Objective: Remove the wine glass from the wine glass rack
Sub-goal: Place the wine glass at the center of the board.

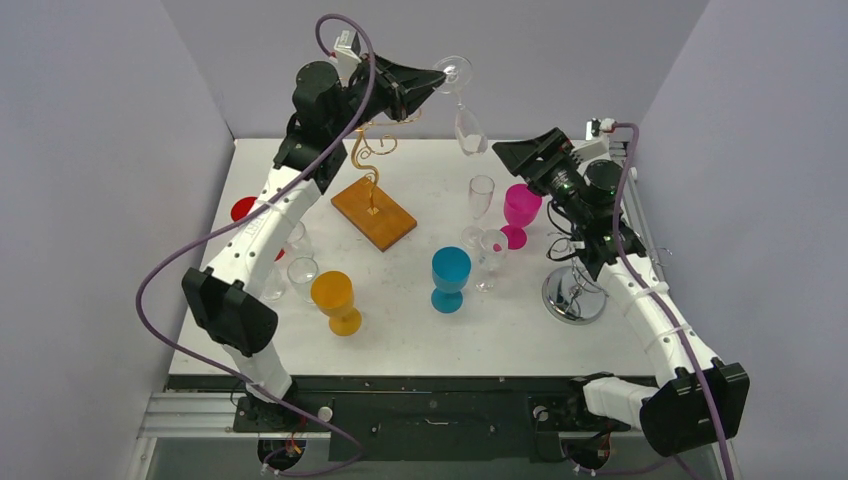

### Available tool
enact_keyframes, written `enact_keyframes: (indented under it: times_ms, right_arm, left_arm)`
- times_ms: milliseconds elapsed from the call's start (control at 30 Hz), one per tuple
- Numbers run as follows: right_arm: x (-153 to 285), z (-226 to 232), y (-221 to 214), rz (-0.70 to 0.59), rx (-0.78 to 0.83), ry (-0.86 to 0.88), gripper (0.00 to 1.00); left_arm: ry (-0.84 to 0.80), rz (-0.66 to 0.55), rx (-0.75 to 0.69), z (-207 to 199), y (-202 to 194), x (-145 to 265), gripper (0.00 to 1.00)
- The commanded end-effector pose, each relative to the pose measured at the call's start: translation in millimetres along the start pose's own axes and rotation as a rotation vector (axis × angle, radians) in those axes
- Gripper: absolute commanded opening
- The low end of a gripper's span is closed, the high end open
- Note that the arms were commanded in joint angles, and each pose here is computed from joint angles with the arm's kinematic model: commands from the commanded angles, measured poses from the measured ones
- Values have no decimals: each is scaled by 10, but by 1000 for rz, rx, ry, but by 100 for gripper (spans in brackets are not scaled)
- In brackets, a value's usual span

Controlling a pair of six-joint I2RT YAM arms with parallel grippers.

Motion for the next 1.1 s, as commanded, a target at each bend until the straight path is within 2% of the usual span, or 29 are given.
enact_keyframes:
  times_ms: [0, 567, 1067]
  right_arm:
    - [144, 182, 183, -128, 4, 123, 84]
    - [154, 214, 131, -244, -145, 328, 88]
    - [95, 201, 158, -242, -139, 315, 87]
  left_arm:
    - [-188, 26, -3, -516, -279, 256, 0]
    - [-273, 98, 85, -646, -481, 425, 0]
    - [-310, 128, 122, -660, -507, 521, 0]
Point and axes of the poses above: each gripper's point midway between its finger pads, its own x axis back along the fingers, its own z axis along the line the jaws close on, y = z × x, the point moved 8 cm from there along x, back along the fingers, and after that the axes turned 13 degrees about x, right-handed, at the moved point
